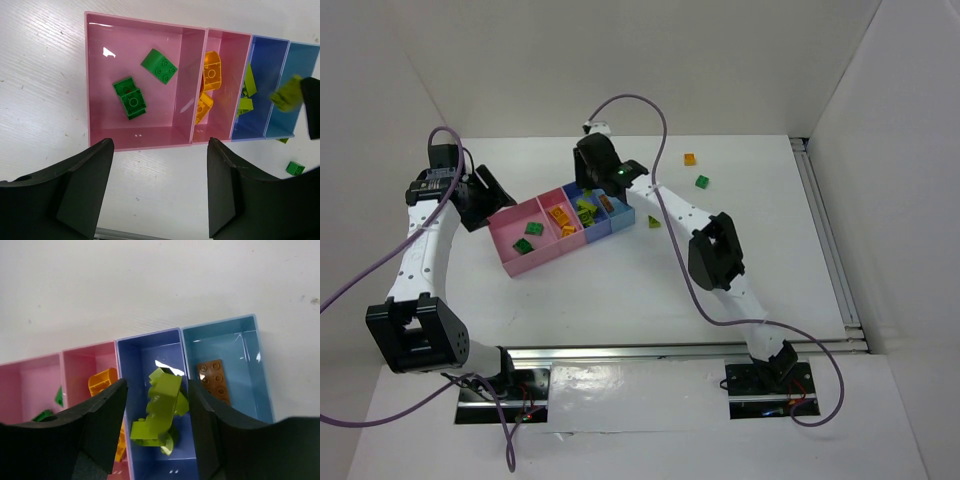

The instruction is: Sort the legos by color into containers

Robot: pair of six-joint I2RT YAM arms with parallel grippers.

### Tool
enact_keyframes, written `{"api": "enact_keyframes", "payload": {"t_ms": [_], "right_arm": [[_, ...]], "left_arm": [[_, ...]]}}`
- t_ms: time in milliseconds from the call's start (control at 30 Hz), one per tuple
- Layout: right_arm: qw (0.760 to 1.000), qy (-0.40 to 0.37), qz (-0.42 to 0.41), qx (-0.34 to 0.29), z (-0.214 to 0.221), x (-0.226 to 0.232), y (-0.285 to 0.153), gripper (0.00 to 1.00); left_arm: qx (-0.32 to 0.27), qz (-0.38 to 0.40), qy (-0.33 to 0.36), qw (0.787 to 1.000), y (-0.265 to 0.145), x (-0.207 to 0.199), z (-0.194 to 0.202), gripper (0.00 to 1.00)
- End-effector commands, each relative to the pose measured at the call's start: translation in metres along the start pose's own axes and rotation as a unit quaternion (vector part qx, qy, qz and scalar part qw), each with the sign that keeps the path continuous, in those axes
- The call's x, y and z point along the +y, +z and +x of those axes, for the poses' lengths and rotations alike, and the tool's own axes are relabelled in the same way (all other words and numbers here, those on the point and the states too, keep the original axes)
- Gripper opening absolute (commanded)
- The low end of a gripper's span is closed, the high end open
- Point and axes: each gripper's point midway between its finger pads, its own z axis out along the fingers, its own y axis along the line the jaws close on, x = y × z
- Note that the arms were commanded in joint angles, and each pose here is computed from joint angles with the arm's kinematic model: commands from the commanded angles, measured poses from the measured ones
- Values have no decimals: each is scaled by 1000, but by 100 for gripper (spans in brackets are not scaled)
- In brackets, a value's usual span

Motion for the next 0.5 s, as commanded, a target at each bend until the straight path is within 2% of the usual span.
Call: {"api": "enact_keyframes", "payload": {"t_ms": [0,67,100,167,200,233,267,300,333,367,467], "right_arm": [[1000,-2,-26,1,-7,10,4,62],[1000,-5,-29,-7,-10,12,5,68],[999,0,-27,-29,-31,13,-11,68],[999,-5,4,-36,-23,-5,-15,68],[997,3,27,-73,-49,-13,-39,64],[996,13,43,-81,-53,-28,-46,60],[996,13,62,-64,-27,-42,-44,57],[993,23,93,-71,-30,-67,-51,54],[992,28,88,-84,-42,-67,-74,49],[991,33,114,-58,-16,-91,-75,47],[989,45,134,-51,-8,-115,-104,47]], "left_arm": [[-13,9,10,1000,-5,-2,-4,77],[-12,3,15,1000,-3,1,-2,77],[-12,3,15,1000,-3,1,-2,77],[-12,3,15,1000,-3,1,-2,77],[-12,3,15,1000,-3,1,-2,77],[-12,3,15,1000,-3,1,-2,77],[-12,3,15,1000,-3,1,-2,77],[-12,3,15,1000,-3,1,-2,77],[-12,3,15,1000,-3,1,-2,77],[-12,3,15,1000,-3,1,-2,77],[-10,-3,14,1000,0,3,-2,77]]}}
